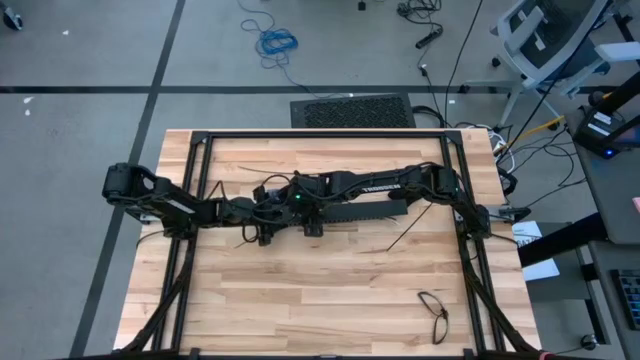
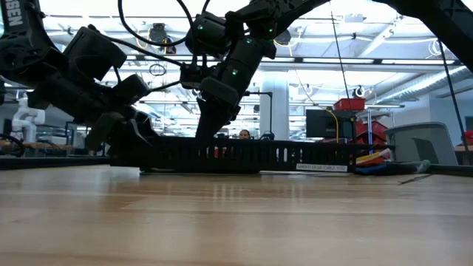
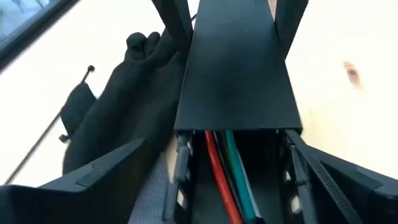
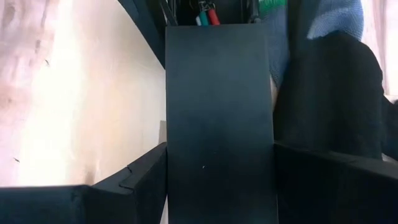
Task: Ziptie cables
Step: Close the cable duct
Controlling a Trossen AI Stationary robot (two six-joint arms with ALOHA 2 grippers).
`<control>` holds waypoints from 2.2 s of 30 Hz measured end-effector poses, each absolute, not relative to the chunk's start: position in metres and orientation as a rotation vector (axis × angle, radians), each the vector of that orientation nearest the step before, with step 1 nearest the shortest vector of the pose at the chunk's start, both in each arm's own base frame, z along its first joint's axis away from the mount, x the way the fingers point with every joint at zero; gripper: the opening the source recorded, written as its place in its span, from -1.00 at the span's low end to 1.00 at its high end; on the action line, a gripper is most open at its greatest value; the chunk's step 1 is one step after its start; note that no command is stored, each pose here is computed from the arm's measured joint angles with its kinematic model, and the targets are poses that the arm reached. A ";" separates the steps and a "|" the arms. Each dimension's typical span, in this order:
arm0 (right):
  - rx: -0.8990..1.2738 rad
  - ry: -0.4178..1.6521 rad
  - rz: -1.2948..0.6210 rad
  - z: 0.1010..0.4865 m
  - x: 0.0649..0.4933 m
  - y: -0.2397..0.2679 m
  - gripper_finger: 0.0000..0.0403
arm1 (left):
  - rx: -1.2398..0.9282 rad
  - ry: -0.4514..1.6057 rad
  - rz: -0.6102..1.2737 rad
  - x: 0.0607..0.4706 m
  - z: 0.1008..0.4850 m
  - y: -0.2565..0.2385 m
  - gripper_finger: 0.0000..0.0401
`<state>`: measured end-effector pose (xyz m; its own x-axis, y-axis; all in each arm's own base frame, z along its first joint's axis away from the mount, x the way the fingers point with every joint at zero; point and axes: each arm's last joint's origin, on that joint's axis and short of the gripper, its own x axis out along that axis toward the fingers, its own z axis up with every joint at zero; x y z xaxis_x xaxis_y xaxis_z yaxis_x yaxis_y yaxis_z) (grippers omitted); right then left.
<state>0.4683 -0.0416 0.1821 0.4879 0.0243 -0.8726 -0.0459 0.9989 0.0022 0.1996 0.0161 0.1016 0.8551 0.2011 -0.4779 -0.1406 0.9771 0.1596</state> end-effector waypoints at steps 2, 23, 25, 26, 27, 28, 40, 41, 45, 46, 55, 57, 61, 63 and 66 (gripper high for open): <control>-0.021 1.056 0.043 0.182 0.469 -0.041 0.20 | 0.172 0.520 0.166 0.200 0.102 0.016 0.88; -0.023 1.118 0.030 0.167 0.461 -0.040 0.20 | 0.163 0.422 0.068 0.198 0.120 0.001 0.89; -0.023 1.119 0.030 0.167 0.461 -0.040 0.20 | 0.122 0.453 0.040 0.197 0.117 -0.004 0.89; -0.024 1.119 0.030 0.167 0.461 -0.040 0.20 | 0.113 0.481 0.031 0.195 0.114 -0.006 0.89; -0.024 1.118 0.030 0.167 0.461 -0.040 0.20 | 0.113 0.511 0.027 0.194 0.111 -0.007 0.89; -0.024 1.117 0.030 0.167 0.461 -0.040 0.20 | 0.123 0.533 0.027 0.193 0.110 -0.007 0.89; -0.013 1.105 0.011 0.166 0.462 -0.041 0.20 | 0.055 0.513 0.091 0.192 0.114 0.001 0.89; -0.011 1.106 0.012 0.166 0.462 -0.041 0.20 | 0.053 0.497 0.090 0.192 0.117 0.001 0.89; -0.012 1.107 0.021 0.166 0.462 -0.040 0.20 | 0.082 0.466 0.098 0.187 0.128 0.001 0.89; -0.012 1.108 0.021 0.166 0.462 -0.040 0.20 | 0.095 0.478 0.108 0.185 0.129 0.002 0.89; -0.011 1.099 0.020 0.165 0.463 -0.040 0.20 | 0.059 0.573 0.055 0.172 0.119 0.010 0.89; -0.009 1.099 0.020 0.165 0.463 -0.040 0.20 | 0.076 0.549 0.062 0.173 0.121 0.013 0.89; -0.006 1.099 0.018 0.165 0.463 -0.040 0.20 | 0.094 0.497 0.107 0.175 0.125 0.018 0.89; -0.007 1.099 0.018 0.165 0.463 -0.040 0.20 | 0.095 0.503 0.108 0.175 0.125 0.019 0.89; -0.007 1.099 0.017 0.165 0.463 -0.040 0.20 | 0.095 0.505 0.107 0.175 0.124 0.018 0.89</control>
<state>0.4629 -0.0401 0.1652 0.4548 0.0106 -0.8905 -0.0174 0.9998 0.0030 0.1746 0.0185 0.1244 0.8698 0.1261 -0.4770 -0.0792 0.9899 0.1172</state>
